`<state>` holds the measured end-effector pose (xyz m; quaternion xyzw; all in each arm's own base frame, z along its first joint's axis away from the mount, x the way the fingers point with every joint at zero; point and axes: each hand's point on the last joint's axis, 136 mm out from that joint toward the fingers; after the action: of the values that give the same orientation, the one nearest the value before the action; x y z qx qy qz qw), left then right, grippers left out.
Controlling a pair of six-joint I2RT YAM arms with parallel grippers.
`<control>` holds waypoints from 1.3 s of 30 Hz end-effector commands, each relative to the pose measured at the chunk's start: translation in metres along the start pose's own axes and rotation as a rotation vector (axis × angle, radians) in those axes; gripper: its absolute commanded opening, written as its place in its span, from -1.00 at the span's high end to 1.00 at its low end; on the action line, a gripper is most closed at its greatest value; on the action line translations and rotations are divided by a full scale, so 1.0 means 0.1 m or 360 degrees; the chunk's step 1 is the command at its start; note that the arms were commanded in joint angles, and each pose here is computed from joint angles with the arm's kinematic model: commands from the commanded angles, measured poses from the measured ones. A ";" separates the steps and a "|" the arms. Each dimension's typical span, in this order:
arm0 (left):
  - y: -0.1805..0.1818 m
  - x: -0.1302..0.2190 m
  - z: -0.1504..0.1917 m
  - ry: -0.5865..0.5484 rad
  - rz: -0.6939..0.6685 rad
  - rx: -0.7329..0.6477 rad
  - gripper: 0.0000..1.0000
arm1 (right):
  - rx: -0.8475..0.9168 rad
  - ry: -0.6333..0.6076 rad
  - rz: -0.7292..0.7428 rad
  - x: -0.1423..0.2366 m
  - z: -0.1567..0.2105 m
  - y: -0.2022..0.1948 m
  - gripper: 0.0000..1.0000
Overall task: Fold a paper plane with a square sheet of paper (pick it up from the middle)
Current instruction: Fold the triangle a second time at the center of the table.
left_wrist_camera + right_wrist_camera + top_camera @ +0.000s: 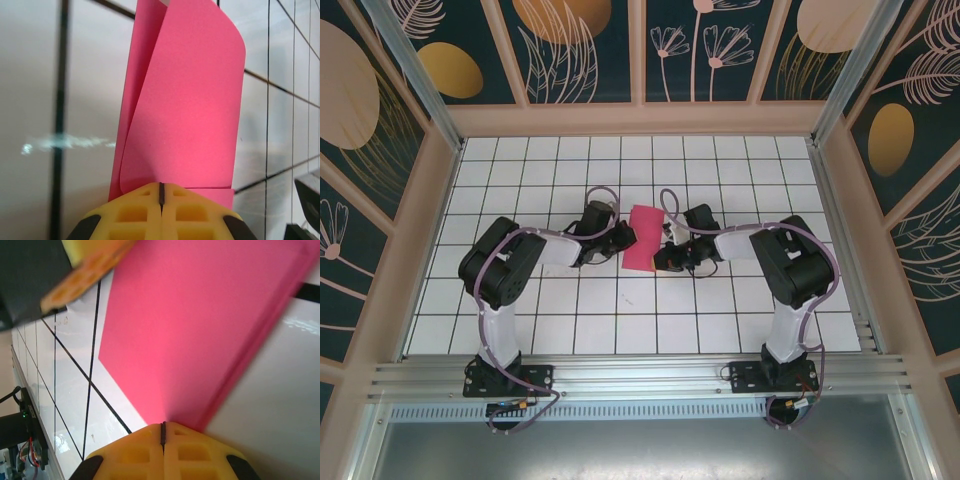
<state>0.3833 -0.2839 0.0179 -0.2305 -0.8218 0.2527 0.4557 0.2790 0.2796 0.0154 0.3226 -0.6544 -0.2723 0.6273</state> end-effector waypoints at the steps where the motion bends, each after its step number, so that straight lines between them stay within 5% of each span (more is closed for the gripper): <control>1: 0.40 -0.01 -0.01 -0.0025 -0.0209 -0.0015 0.93 | -0.0239 0.0173 0.0270 0.00 0.45 -0.58 0.96; 9: 0.23 0.00 -0.14 -0.0045 -0.0082 -0.0011 0.89 | -0.0218 0.0158 0.0224 0.02 0.36 -0.46 0.95; 16: 0.22 0.03 0.00 0.0006 -0.0025 0.0031 0.89 | -0.0066 -0.0006 -0.0037 0.24 -0.08 0.27 0.92; 21: 0.21 0.05 0.02 -0.0003 -0.0012 0.0045 0.88 | -0.0021 0.0013 -0.0049 0.05 -0.29 0.44 0.91; 29: 0.21 0.05 0.00 -0.0005 -0.0016 0.0039 0.87 | -0.0083 0.0074 0.0132 -0.32 -0.36 0.13 0.91; 39: 0.35 0.02 -0.26 -0.0068 -0.0206 -0.0066 0.86 | -0.0158 0.0222 0.0397 -0.32 0.17 -0.51 1.00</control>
<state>0.3994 -0.2663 0.0195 -0.2136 -0.8369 0.2401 0.4431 0.3157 0.3152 0.0151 0.3205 -0.6587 -0.2539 0.6316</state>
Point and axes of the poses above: each hand's point on the last joint's axis, 136 mm out from that joint toward the fingers, its own x axis back along the fingers, its own y axis along the line the jaws close on, z = x × y, and after that the axes turned 12 degrees about -x, right-handed
